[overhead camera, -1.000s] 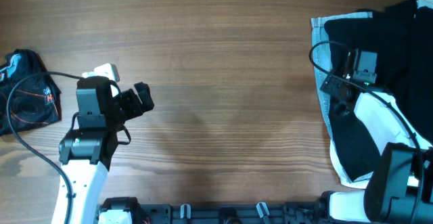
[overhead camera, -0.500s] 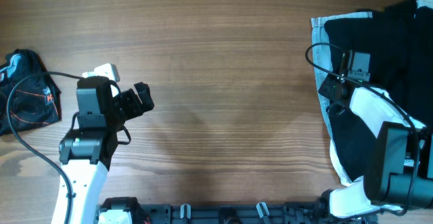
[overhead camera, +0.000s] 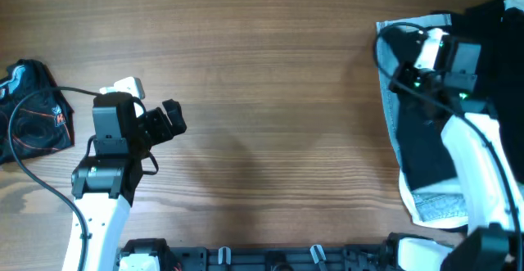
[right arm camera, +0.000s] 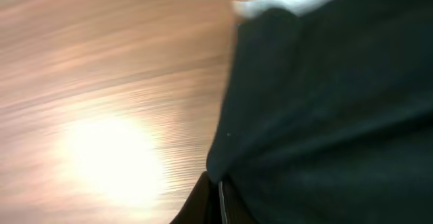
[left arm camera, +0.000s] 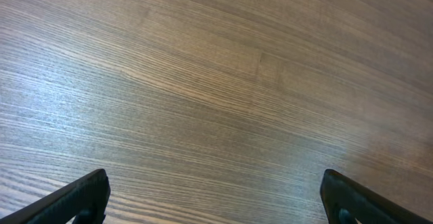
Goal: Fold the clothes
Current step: 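Reach the right gripper to the black shorts on the denim pile, then drag the black shorts left to the table center with both grippers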
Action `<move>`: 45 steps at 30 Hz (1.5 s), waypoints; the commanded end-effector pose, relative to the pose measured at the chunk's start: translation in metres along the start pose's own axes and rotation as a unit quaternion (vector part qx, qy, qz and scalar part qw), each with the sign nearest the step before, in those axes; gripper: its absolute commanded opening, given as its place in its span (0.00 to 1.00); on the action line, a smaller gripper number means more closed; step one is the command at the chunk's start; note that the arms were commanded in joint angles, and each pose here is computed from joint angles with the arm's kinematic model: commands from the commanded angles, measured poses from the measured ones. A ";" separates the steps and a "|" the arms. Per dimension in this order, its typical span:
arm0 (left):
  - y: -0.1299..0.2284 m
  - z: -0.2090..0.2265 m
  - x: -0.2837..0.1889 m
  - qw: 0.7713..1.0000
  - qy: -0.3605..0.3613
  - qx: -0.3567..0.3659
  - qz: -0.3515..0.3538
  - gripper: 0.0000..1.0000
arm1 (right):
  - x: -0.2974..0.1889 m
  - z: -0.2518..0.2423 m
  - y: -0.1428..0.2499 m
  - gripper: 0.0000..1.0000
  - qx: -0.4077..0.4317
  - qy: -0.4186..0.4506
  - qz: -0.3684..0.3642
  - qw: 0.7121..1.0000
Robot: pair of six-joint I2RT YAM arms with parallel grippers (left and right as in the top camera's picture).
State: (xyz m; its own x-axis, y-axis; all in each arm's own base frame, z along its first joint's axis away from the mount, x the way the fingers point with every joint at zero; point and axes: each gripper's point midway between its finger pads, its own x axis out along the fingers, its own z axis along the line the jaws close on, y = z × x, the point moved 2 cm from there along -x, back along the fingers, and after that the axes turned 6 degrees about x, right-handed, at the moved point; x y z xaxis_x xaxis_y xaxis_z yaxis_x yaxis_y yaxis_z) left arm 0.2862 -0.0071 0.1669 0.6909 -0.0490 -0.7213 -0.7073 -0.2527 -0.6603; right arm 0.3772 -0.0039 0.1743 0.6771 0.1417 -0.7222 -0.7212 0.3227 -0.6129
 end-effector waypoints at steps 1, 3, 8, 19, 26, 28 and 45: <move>-0.007 -0.005 -0.003 1.000 0.009 -0.002 -0.009 1.00 | -0.004 0.085 0.016 0.04 -0.049 -0.140 0.028 0.989; -0.009 -0.005 -0.003 1.000 0.009 -0.002 -0.012 1.00 | 0.001 0.130 0.029 0.04 -0.072 -0.184 0.032 0.980; -0.014 -0.007 -0.003 1.000 0.013 -0.001 -0.023 1.00 | 0.026 0.226 0.076 0.06 -0.099 -0.279 0.054 0.954; 0.018 -0.066 0.002 0.980 0.184 -0.023 0.076 1.00 | 0.015 0.107 0.033 1.00 -0.077 -0.035 0.005 0.996; 0.098 -0.147 0.047 0.938 0.227 -0.064 0.255 1.00 | -0.006 0.033 0.039 1.00 -0.013 0.051 0.058 0.997; 0.121 -0.176 0.058 0.926 0.240 -0.067 0.284 1.00 | -0.007 0.026 0.042 1.00 -0.006 0.060 0.067 0.996; 0.093 -0.145 0.089 0.945 0.219 -0.046 0.236 0.04 | -0.010 0.015 0.045 1.00 -0.005 0.093 0.070 0.993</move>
State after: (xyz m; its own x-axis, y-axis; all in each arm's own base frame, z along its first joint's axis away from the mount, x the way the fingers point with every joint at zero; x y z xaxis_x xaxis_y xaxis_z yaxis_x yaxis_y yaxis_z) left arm 0.2516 -0.2417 0.0281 0.0912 -0.6164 -0.7821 -0.9945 -0.0964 -0.0400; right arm 0.3409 0.0318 0.1536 0.5250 0.0608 -0.8489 -0.8187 0.3087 -0.4842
